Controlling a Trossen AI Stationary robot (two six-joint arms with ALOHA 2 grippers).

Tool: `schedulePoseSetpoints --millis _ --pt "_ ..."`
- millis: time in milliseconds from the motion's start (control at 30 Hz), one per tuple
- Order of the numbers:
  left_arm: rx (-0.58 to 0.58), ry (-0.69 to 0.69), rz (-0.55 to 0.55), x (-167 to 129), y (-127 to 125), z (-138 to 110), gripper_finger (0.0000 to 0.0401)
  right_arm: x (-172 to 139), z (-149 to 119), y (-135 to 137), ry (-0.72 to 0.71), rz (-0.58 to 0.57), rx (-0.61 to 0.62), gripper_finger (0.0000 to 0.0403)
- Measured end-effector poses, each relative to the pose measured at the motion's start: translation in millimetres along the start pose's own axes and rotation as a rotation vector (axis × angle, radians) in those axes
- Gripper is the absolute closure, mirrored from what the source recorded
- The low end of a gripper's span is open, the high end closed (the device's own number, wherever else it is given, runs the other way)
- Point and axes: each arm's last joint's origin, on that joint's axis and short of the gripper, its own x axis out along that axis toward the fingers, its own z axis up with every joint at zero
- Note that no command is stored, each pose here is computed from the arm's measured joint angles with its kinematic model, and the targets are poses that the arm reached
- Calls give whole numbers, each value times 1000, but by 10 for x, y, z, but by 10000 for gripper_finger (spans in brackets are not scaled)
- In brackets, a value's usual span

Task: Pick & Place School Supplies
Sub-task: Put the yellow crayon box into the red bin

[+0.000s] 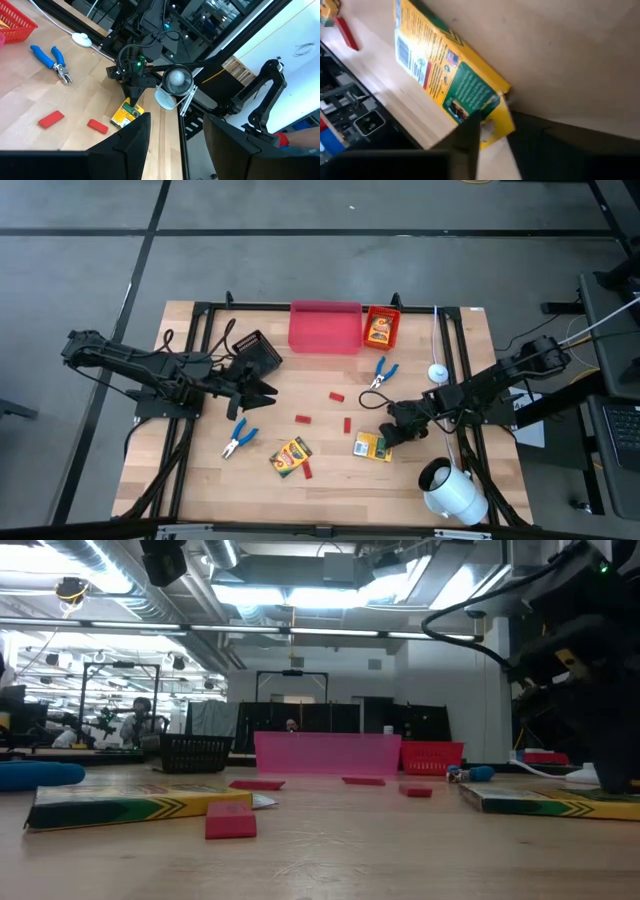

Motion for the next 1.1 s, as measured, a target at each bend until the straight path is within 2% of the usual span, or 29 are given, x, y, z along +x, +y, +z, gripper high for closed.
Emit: schedulePoseSetpoints --millis 100,267,433,600,733,800,900,1000,1100 --pt "5 0 0 0 0 0 221 0 10 16 -31 17 -17 390" --pt "6 0 0 0 0 0 221 -8 31 85 -107 92 -25 397" --pt "8 0 0 0 0 0 221 -76 66 400 -187 219 -67 399" --pt "15 -11 12 0 4 3 221 -223 227 772 -351 313 -127 400" --pt "16 -22 27 0 8 7 221 -437 497 1028 -544 342 -160 401" --pt "15 -28 33 0 10 8 221 -585 655 1116 -642 312 -167 401" --pt "15 -42 46 -1 12 14 221 -837 881 1184 -785 200 -125 401" --pt "13 -65 40 -1 1 31 221 -1094 1051 1156 -886 58 -71 402" --pt "18 -86 51 -2 0 43 221 -1358 1156 1049 -926 -73 -14 402"
